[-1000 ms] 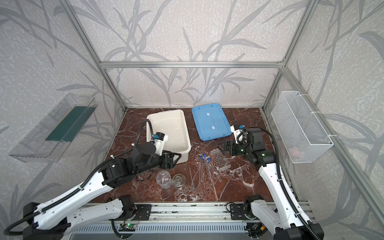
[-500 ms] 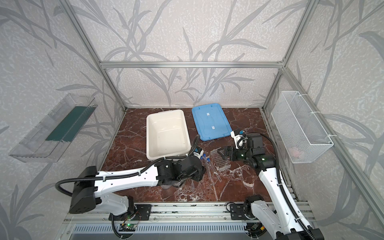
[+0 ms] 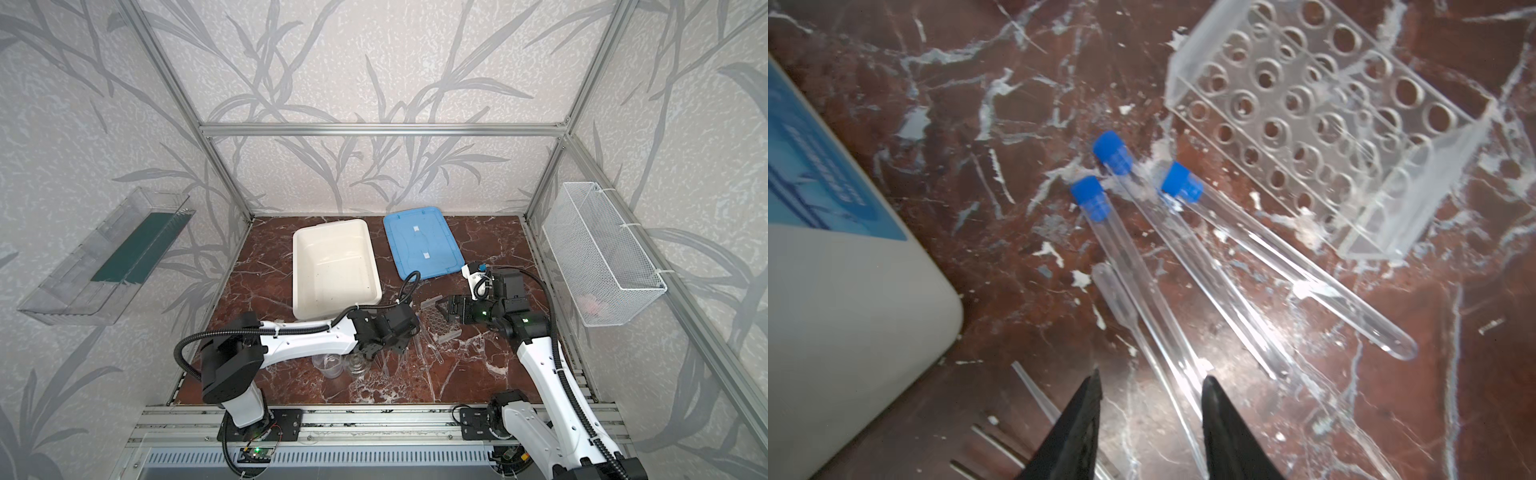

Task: Organize the chemistry lab equipment
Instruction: 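Move the left gripper over the blue-capped test tubes while the right arm rises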

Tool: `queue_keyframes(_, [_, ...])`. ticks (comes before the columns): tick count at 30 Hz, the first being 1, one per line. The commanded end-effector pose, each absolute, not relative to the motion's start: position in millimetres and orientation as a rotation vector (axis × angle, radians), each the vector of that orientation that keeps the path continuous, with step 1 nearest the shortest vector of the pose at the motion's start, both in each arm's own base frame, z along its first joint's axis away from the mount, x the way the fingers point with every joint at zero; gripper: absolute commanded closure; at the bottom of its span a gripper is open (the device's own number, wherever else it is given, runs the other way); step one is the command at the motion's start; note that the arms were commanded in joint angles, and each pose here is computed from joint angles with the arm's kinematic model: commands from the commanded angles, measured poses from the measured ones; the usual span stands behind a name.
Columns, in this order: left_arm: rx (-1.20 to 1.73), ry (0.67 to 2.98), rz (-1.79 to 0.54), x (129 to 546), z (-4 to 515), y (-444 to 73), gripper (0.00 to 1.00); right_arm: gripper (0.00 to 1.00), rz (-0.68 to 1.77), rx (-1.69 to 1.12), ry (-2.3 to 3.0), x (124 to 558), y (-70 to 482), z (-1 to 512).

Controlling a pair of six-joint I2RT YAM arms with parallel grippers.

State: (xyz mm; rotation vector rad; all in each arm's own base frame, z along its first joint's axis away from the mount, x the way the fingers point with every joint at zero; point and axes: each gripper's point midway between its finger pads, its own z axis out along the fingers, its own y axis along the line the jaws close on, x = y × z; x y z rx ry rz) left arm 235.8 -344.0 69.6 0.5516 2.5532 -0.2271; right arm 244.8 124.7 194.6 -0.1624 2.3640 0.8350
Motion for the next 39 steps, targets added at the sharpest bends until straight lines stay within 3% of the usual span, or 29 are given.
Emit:
queue_keyframes(1, [0.521,2.570,-0.154,248.2,69.1,-318.5,0.58,0.09,0.832,-0.185,2.364,242.8,126.1,190.9])
queue_keyframes(11, [0.497,2.568,-0.026,273.4,75.3,-285.3,0.59,0.09,0.810,-0.181,2.376,245.2,123.9,188.6])
queue_keyframes(19, [0.407,2.559,-0.395,252.4,97.9,-351.2,0.63,0.09,0.809,-0.151,2.387,242.3,122.1,187.4])
queue_keyframes(23, [0.351,2.630,-0.500,242.1,85.9,-370.5,0.73,0.09,0.825,-0.131,2.402,238.8,122.6,188.9])
queue_keyframes(39, [0.294,2.744,-0.477,218.8,41.2,-379.3,0.73,0.07,0.819,-0.120,2.421,237.0,121.4,184.2])
